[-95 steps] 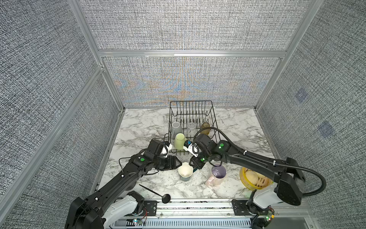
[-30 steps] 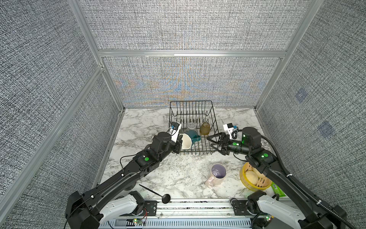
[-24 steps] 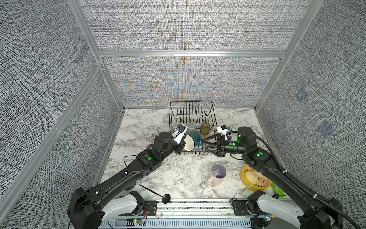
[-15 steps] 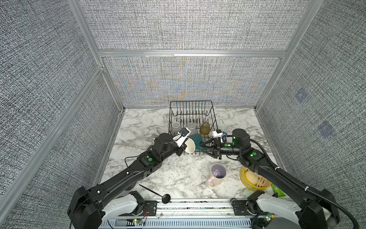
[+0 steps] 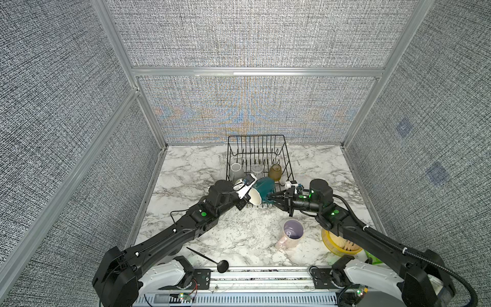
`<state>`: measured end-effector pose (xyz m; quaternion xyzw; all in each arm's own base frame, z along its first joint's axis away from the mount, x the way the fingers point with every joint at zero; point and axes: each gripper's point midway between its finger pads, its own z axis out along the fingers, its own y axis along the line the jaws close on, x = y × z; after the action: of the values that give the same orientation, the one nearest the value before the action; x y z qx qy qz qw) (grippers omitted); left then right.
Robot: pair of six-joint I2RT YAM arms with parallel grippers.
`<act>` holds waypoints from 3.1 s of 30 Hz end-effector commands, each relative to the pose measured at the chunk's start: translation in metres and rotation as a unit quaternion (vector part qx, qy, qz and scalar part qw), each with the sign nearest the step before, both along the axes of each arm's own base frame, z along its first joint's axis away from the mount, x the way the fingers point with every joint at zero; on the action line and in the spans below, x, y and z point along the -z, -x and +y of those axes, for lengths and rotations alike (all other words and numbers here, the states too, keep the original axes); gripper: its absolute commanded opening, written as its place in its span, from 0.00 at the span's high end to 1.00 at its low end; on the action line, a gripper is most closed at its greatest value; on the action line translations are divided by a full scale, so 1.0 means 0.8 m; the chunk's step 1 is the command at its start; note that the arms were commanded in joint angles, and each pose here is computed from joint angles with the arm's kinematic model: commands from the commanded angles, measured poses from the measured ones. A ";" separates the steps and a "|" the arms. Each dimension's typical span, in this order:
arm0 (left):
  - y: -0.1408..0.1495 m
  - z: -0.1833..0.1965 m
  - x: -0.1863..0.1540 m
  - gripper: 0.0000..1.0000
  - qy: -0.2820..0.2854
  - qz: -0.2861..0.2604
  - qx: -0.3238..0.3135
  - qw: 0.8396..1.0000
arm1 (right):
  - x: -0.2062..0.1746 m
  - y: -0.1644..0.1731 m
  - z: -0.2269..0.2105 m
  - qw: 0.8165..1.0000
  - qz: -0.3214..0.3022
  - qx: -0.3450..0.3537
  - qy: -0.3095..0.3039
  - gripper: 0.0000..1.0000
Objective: Load cups into a dish rack
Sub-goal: Pick up the cup from the bottom-center of the table, then place the cup upside down at the dish rack.
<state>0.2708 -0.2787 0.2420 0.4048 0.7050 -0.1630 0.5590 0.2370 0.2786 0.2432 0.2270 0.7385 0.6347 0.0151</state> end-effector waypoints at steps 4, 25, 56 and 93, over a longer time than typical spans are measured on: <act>0.004 -0.019 -0.046 0.83 0.088 0.013 0.018 0.996 | -0.026 -0.016 -0.007 0.993 -0.114 0.030 0.019 1.00; 0.015 0.004 -0.004 0.40 0.059 0.080 -0.016 0.995 | -0.018 -0.068 -0.057 0.849 -0.411 0.000 0.332 1.00; 0.009 0.130 0.025 0.22 0.079 0.091 -0.257 0.959 | 0.069 -0.168 -0.056 0.668 -0.544 -0.247 0.444 1.00; -0.003 0.132 0.062 0.12 0.063 0.173 -0.307 0.934 | 0.144 -0.184 -0.020 0.635 -0.563 -0.265 0.458 1.00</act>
<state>0.2743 -0.1698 0.1968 0.1000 0.8621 -0.0874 0.4889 0.3722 0.2597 0.1136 -0.4230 0.8212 0.1966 0.3288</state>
